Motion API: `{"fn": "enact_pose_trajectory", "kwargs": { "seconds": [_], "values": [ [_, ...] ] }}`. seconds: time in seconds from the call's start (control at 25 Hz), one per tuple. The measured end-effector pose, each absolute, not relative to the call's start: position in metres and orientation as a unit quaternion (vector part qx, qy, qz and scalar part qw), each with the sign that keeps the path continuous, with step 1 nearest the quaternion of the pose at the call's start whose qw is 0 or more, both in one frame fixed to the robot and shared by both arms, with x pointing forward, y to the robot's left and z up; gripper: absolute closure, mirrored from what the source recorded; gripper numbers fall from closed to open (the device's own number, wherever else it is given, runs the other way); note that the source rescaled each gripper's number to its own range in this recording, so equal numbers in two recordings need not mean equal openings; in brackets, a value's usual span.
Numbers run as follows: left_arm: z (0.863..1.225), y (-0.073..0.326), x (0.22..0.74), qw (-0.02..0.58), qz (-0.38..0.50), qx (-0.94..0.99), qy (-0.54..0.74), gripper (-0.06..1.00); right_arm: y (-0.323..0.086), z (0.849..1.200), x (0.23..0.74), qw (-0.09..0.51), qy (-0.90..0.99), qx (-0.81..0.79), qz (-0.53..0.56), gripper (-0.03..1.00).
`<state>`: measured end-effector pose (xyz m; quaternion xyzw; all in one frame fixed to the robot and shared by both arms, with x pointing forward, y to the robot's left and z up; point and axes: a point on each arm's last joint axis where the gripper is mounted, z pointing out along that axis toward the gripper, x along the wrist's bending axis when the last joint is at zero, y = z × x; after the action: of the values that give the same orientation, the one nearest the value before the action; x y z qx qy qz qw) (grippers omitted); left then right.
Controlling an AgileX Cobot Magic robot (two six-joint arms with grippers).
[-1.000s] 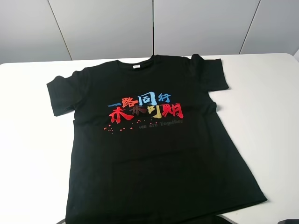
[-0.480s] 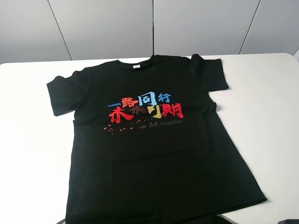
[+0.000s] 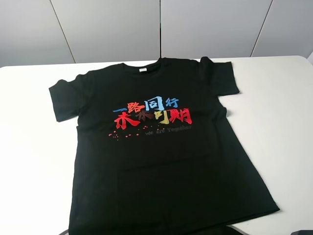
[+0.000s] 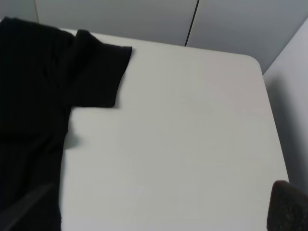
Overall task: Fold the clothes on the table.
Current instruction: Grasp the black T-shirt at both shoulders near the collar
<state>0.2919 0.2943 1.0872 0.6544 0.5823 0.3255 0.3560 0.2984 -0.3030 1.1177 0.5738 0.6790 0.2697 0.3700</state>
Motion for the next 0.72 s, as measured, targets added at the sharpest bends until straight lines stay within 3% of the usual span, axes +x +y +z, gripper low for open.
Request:
{"fn": "enact_pose_trajectory", "kwargs": {
  "seconds": [0.24,0.4,0.72],
  "values": [
    [1.100,0.288,0.352,0.331,0.309,0.706,0.544,-0.06,-0.294,1.137,0.377,0.273,0.771,0.521,0.245,0.04],
    [1.092,0.277,0.394,0.322,0.248,0.755,0.514,-0.06,-0.280,1.133,0.421,0.231,0.824,0.459,0.239,0.04],
    [1.057,0.247,0.462,0.288,0.138,0.832,0.454,-0.06,-0.247,1.080,0.499,0.171,0.884,0.386,0.199,0.04]
  ]
}}
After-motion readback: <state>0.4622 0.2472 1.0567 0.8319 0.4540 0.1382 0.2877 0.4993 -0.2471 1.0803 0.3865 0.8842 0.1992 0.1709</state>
